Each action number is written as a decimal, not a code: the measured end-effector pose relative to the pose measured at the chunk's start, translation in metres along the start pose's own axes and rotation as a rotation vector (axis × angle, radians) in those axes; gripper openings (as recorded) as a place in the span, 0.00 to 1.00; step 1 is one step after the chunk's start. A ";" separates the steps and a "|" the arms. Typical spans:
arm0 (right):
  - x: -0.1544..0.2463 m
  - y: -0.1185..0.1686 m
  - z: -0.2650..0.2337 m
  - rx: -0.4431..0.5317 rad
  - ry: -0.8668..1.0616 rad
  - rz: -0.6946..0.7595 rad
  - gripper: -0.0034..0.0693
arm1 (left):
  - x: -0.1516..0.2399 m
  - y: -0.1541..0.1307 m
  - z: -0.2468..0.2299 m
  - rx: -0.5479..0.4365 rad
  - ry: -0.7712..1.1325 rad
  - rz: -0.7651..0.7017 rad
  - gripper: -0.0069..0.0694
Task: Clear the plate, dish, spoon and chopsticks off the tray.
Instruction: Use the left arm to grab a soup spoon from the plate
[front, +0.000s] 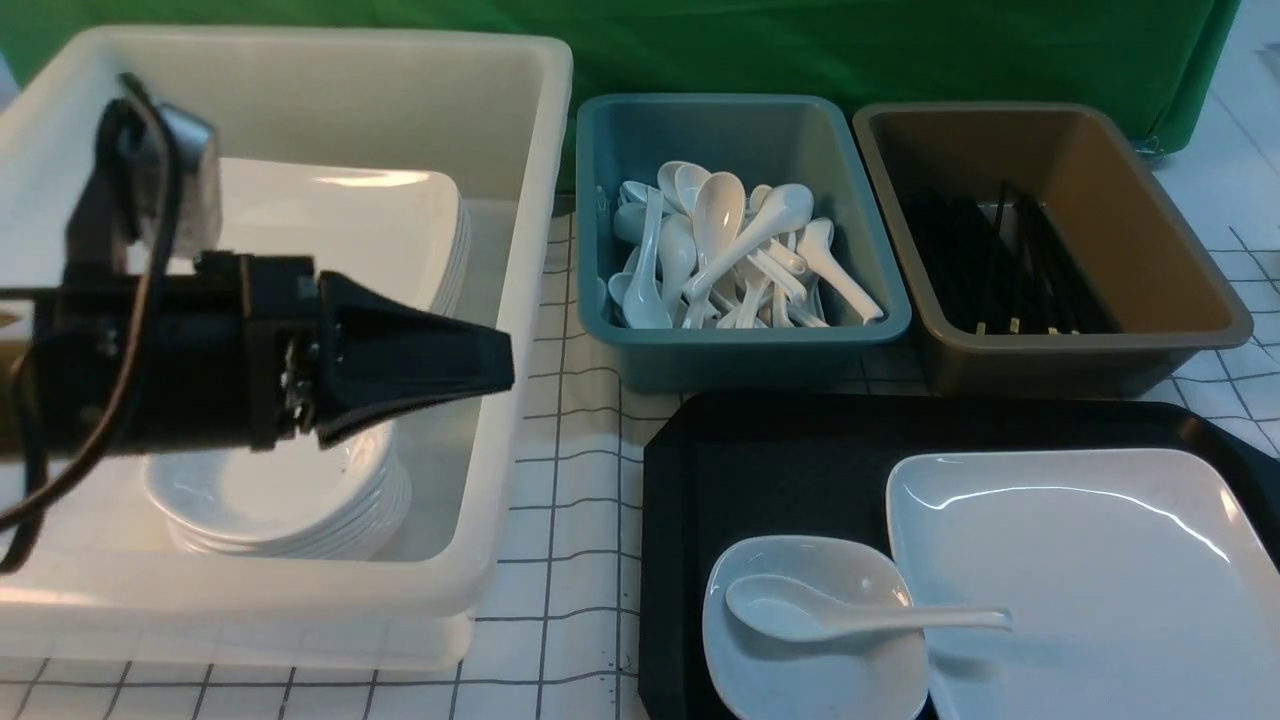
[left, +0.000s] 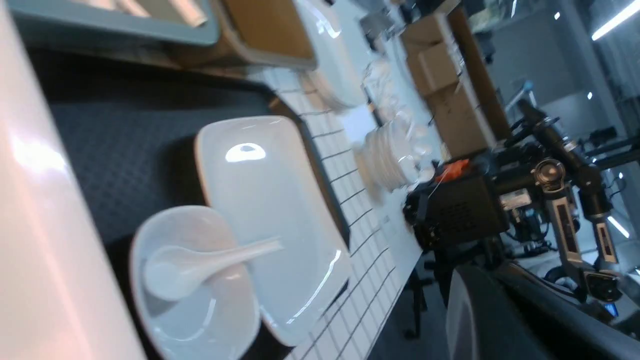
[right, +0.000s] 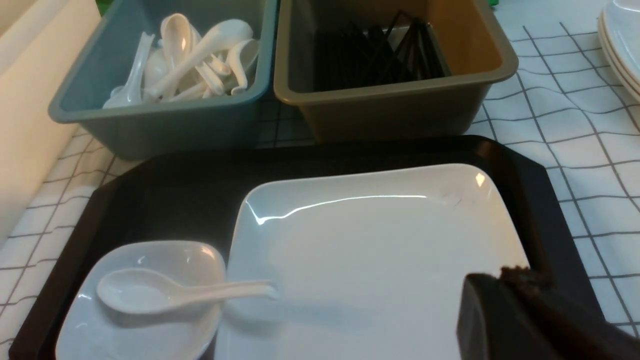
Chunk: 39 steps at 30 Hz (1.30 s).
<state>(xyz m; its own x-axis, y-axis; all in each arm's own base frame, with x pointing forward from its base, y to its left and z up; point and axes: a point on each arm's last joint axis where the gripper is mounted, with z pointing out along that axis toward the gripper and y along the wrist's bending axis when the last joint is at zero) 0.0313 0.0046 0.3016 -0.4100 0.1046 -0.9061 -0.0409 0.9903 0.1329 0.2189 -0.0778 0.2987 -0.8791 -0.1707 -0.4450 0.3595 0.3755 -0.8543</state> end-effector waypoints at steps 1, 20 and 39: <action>0.000 0.000 0.000 0.000 0.000 0.000 0.16 | -0.007 0.002 0.007 0.003 0.027 0.014 0.12; 0.000 0.000 0.000 0.000 0.000 0.001 0.20 | -0.052 -0.040 0.082 -0.775 -0.238 1.293 0.12; 0.001 0.000 0.000 0.001 0.008 0.068 0.22 | 0.022 -0.030 0.119 -0.366 0.380 0.412 0.12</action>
<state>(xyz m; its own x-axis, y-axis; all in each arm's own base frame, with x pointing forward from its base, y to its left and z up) 0.0310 0.0046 0.3010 -0.4187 0.1709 -0.8919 -0.0118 0.9810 0.1935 0.2259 -0.2012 0.2825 -0.7659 0.3604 -0.5325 0.6190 0.6375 -0.4588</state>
